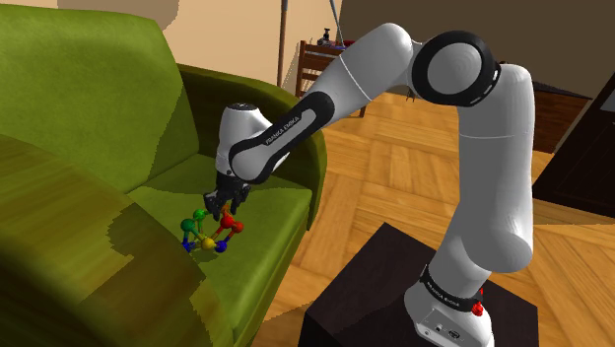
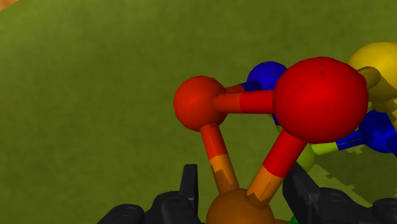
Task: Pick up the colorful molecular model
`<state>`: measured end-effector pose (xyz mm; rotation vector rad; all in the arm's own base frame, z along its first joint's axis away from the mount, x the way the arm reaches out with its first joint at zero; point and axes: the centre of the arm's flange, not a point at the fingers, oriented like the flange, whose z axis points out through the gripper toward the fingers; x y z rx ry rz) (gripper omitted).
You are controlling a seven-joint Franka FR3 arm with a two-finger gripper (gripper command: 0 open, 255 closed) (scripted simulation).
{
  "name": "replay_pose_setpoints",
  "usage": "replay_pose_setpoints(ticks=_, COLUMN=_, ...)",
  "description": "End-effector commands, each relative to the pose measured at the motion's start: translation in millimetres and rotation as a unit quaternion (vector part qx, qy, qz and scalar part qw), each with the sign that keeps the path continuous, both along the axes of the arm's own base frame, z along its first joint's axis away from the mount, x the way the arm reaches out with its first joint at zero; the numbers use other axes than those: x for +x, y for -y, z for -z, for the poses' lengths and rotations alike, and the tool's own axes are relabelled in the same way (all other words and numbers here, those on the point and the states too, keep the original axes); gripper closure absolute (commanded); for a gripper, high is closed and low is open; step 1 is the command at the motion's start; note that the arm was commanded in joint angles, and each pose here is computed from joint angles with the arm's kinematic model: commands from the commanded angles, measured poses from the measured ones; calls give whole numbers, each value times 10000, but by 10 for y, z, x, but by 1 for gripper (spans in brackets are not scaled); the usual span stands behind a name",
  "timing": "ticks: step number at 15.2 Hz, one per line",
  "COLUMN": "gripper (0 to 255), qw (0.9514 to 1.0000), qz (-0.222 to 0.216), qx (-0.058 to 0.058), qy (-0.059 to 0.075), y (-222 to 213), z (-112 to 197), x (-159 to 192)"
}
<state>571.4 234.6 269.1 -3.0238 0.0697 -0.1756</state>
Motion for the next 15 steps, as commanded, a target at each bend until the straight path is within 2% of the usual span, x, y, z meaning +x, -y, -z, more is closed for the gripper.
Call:
replay_pose_setpoints(ticks=1, gripper=255, qw=10000, qz=-1, qx=1, qy=1, y=-2, z=3, x=0)
replay_pose_setpoints(ticks=7, gripper=255, qw=10000, qz=-1, qx=1, qy=1, y=-1, z=3, x=-8)
replay_pose_setpoints(ticks=15, gripper=255, qw=10000, qz=-1, qx=1, qy=1, y=-1, z=-419, x=-8)
